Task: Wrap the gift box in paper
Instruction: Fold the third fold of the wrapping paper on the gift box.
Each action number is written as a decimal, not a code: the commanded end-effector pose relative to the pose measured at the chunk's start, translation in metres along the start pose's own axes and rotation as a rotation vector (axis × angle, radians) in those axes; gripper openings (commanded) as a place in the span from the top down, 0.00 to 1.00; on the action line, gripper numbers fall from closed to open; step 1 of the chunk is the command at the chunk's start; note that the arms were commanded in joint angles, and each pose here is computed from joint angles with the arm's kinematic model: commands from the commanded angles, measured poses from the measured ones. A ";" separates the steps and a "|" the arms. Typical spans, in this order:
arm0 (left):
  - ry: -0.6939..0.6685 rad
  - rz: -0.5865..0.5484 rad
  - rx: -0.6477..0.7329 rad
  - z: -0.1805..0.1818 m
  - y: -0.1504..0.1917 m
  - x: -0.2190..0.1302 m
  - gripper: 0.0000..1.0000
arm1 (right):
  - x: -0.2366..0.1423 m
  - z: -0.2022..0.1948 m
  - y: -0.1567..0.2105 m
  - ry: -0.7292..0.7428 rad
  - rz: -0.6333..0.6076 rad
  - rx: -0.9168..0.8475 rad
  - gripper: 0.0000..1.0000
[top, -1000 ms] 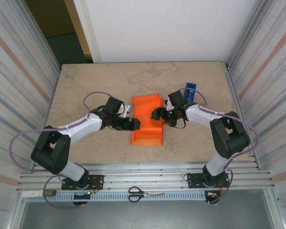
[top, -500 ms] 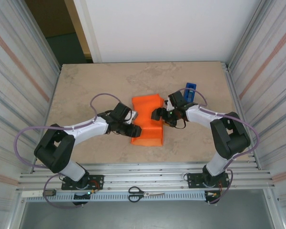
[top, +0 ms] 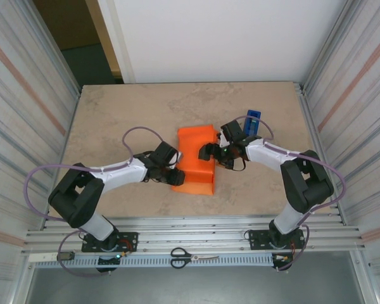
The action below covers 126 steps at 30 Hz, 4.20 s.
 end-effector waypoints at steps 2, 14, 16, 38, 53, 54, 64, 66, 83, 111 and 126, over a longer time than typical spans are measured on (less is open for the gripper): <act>-0.025 -0.036 -0.007 0.002 -0.004 -0.004 0.59 | -0.011 0.018 -0.004 -0.034 -0.028 -0.020 0.09; -0.069 -0.038 -0.037 0.004 -0.003 0.001 0.69 | 0.022 -0.038 0.009 0.147 0.022 0.035 0.18; -0.085 -0.040 -0.034 0.003 -0.002 0.002 0.70 | 0.024 -0.045 0.012 0.175 0.024 0.034 0.19; -0.224 -0.035 -0.128 0.007 0.013 0.007 0.84 | 0.025 -0.060 0.020 0.224 0.032 0.030 0.21; -0.252 -0.032 -0.115 0.000 0.011 0.010 0.95 | 0.024 -0.065 0.023 0.231 0.031 0.029 0.21; -0.256 -0.030 -0.113 0.000 0.011 0.010 0.95 | 0.024 -0.065 0.023 0.231 0.030 0.028 0.21; -0.295 -0.020 -0.115 0.000 0.015 0.005 0.97 | 0.024 -0.067 0.023 0.233 0.026 0.027 0.21; -0.296 -0.019 -0.115 0.000 0.016 0.004 0.90 | 0.024 -0.067 0.023 0.235 0.022 0.028 0.21; -0.298 0.019 -0.094 -0.002 0.032 0.003 0.79 | 0.024 -0.066 0.021 0.241 0.019 0.032 0.21; 0.034 -0.305 -0.008 -0.032 -0.001 -0.081 0.28 | 0.005 -0.013 -0.001 0.115 0.010 -0.017 0.17; 0.165 -0.433 -0.253 0.048 -0.093 -0.102 0.14 | -0.039 0.037 -0.022 -0.086 -0.142 -0.053 0.09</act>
Point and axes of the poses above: each hand's point on the last joint's axis, 136 mm out from that joint toward the fingers, its own x axis out along the fingers, its own z axis along the line the jaws close on, y = z × x, the point moved 2 cm from there along -x, back along the fingers, and after that the axes turned 12 degrees about x, right-handed, at the moved point
